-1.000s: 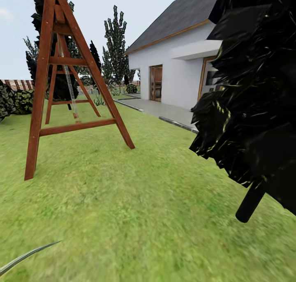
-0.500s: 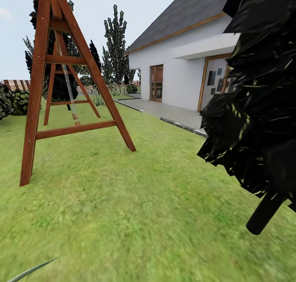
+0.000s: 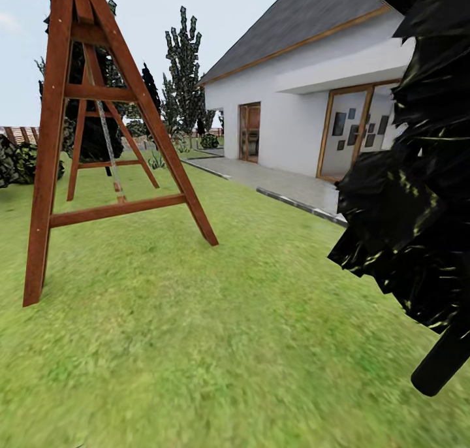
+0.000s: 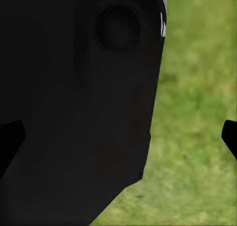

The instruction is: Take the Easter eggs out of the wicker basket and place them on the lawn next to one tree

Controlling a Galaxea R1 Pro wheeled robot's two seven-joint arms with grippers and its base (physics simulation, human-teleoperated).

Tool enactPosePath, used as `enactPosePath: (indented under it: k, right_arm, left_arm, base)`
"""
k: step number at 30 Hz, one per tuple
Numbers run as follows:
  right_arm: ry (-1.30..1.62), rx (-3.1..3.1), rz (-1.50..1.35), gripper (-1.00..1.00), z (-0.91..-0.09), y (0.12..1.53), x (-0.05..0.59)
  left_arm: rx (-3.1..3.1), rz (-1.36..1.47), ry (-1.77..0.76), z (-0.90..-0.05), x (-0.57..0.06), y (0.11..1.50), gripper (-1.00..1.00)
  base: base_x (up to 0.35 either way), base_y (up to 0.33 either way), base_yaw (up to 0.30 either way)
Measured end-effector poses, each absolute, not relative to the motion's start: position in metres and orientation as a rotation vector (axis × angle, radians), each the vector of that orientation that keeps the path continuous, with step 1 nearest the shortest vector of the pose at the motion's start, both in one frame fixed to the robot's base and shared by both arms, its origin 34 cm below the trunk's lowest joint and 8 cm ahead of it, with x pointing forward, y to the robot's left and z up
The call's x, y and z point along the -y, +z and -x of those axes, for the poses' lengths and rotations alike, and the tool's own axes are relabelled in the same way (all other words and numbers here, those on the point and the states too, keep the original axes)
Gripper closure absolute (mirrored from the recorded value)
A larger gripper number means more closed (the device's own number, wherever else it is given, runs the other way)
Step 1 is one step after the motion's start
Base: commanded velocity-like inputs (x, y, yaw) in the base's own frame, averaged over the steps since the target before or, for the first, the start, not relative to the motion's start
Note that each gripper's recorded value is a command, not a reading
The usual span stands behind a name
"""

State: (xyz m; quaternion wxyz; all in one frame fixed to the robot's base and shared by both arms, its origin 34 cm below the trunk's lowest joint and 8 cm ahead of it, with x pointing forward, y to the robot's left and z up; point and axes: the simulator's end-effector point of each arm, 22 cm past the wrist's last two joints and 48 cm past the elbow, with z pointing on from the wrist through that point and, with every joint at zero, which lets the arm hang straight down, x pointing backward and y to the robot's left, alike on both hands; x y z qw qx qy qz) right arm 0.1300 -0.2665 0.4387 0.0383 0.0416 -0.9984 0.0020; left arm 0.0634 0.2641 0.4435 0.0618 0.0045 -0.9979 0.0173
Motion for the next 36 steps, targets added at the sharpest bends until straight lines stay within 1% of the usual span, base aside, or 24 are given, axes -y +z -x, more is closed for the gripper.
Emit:
enactPosePath:
  k: [6, 32, 36]
  right_arm:
    - [0.007, 3.063, -0.127, -1.0, -0.1301, 0.4386, 0.2667]
    - [0.009, 3.063, -0.126, -1.0, -0.1302, 0.4386, 0.267]
    - [0.005, 3.062, -0.127, -1.0, -0.1298, 0.4386, 0.266]
  left_arm:
    - [3.017, -0.014, 0.052, -0.0633, -0.2641, 0.4435, -1.0]
    - [3.017, -0.013, 0.052, -0.0633, -0.2641, 0.4435, -1.0]
    - [3.017, -0.014, 0.052, -0.0632, -0.2641, 0.4435, -1.0]
  base:
    - [0.317, 0.105, -0.046]
    - [0.317, 0.105, -0.001]
    - [0.317, 0.105, -0.151]
